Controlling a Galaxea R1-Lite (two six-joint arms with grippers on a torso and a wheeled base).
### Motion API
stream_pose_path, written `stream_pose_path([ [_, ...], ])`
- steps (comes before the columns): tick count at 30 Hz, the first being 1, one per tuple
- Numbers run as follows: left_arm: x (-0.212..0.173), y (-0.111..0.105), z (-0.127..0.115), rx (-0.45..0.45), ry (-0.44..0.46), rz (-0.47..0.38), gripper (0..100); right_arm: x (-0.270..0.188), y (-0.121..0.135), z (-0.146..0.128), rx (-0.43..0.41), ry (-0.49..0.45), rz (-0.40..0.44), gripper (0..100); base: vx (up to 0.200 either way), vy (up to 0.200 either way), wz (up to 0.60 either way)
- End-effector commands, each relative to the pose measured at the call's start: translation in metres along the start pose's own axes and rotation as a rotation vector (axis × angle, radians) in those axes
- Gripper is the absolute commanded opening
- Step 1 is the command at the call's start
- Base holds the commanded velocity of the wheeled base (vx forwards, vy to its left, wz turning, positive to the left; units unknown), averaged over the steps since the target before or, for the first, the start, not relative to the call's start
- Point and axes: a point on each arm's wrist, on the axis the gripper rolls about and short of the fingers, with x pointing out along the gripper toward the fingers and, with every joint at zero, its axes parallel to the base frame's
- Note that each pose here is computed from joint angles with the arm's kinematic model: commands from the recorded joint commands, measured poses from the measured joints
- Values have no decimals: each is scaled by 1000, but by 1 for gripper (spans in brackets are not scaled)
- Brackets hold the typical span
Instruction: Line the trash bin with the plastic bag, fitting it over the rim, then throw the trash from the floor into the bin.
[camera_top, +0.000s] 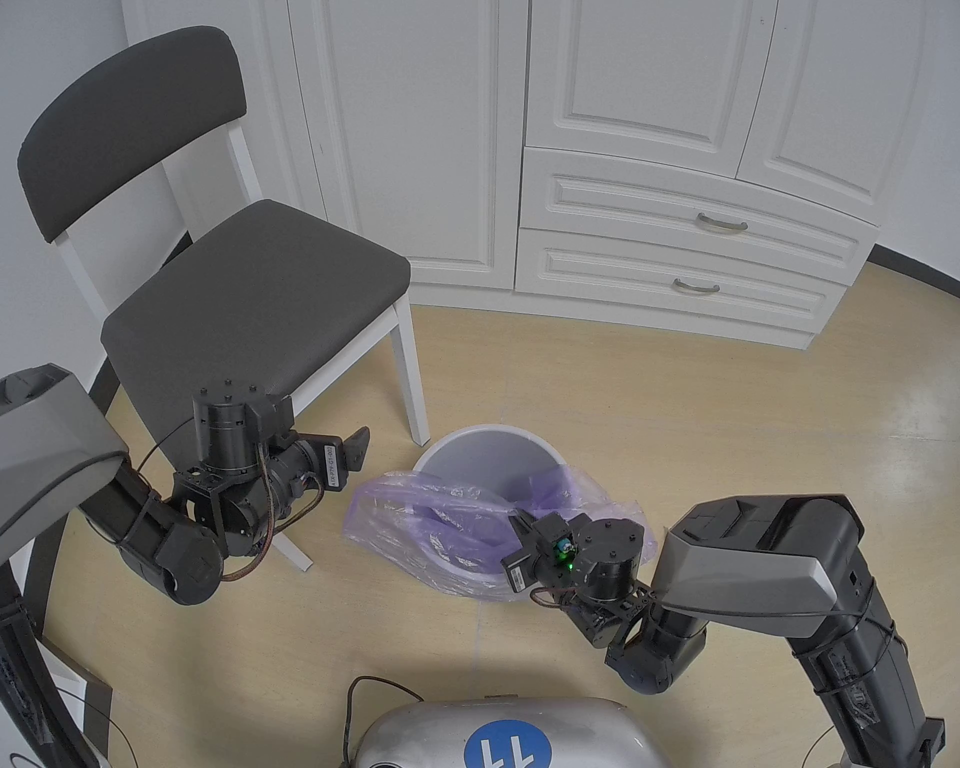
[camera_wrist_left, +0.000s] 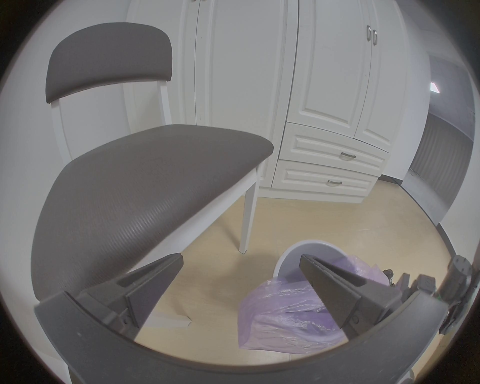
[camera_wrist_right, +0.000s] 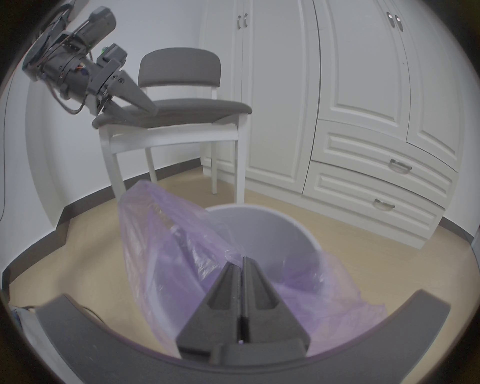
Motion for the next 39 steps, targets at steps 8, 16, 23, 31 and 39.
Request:
stream_pose_path([
  [8,-14,2,26,-23,-124,-3,100,103,-33,52,-17,-68,-99,0,0,0,0],
  [16,-36,12,47,-38,-200,14,100,141,-46,27,-58,-47,-153,0,0,0,0],
  [23,-40,13,50,-37,-209,14,100,133,-35,63,-6,-237,-244,0,0,0,0],
  [31,-40,13,49,-36,-206,14,100,130,-33,69,14,-289,-259,0,0,0,0],
  [39,-36,12,45,-18,-191,15,100,127,-44,86,34,-380,-290,0,0,0,0],
])
